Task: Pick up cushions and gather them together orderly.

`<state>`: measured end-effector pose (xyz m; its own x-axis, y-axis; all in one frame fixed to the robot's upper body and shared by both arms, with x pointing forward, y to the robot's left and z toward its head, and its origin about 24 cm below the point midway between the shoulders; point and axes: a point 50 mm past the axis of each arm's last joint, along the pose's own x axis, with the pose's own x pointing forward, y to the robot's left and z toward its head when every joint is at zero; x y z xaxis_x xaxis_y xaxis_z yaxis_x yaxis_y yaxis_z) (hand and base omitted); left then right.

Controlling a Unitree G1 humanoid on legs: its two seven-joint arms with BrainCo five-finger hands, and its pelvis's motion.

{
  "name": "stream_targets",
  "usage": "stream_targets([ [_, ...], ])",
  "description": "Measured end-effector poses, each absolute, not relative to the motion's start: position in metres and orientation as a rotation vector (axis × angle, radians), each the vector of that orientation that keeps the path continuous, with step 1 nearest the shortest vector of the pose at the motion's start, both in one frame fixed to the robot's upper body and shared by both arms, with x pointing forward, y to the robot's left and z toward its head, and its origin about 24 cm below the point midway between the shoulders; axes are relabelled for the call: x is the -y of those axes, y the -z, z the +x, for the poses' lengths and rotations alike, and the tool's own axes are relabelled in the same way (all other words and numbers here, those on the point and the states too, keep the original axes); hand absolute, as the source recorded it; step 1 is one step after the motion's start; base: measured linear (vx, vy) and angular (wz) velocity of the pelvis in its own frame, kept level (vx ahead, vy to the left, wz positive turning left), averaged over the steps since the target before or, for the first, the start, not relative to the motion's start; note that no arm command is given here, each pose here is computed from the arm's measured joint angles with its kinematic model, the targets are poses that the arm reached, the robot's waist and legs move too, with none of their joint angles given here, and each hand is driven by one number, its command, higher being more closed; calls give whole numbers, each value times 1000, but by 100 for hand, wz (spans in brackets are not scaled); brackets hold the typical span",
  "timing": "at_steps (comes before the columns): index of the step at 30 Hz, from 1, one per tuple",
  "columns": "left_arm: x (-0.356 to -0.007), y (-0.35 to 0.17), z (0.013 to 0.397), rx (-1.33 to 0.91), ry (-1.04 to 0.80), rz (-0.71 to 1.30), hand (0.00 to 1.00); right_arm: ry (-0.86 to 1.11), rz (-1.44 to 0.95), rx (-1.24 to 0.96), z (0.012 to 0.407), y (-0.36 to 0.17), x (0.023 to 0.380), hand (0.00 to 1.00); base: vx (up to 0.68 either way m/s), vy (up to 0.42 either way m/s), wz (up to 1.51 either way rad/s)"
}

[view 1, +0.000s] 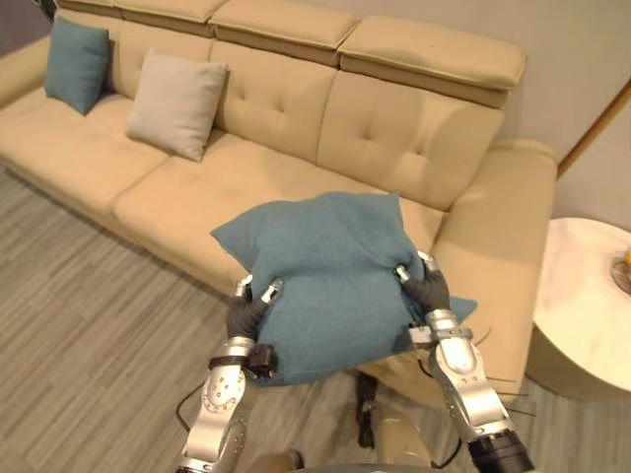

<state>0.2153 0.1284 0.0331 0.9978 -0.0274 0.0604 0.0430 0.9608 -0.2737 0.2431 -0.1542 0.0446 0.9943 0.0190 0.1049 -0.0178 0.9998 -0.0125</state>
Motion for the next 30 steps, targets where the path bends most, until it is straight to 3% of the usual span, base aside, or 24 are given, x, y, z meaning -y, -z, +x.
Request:
stream_targets([
  [7, -130, -38, 213, 86, 21, -311, 100, -32, 17, 268, 235, -80, 150, 100, 423, -1, -107],
  [23, -149, -27, 217, 46, -40, -166, 100, -100, -68, 135, 261, -51, 130, 100, 126, 220, -65],
  [27, -147, -31, 237, 64, -53, -117, 100, -71, -108, 153, 275, -56, 129, 100, -113, -41, 19],
  [30, -145, -62, 281, 179, -73, -42, 100, -6, -161, 266, 311, -91, 123, 100, -215, -63, 1],
])
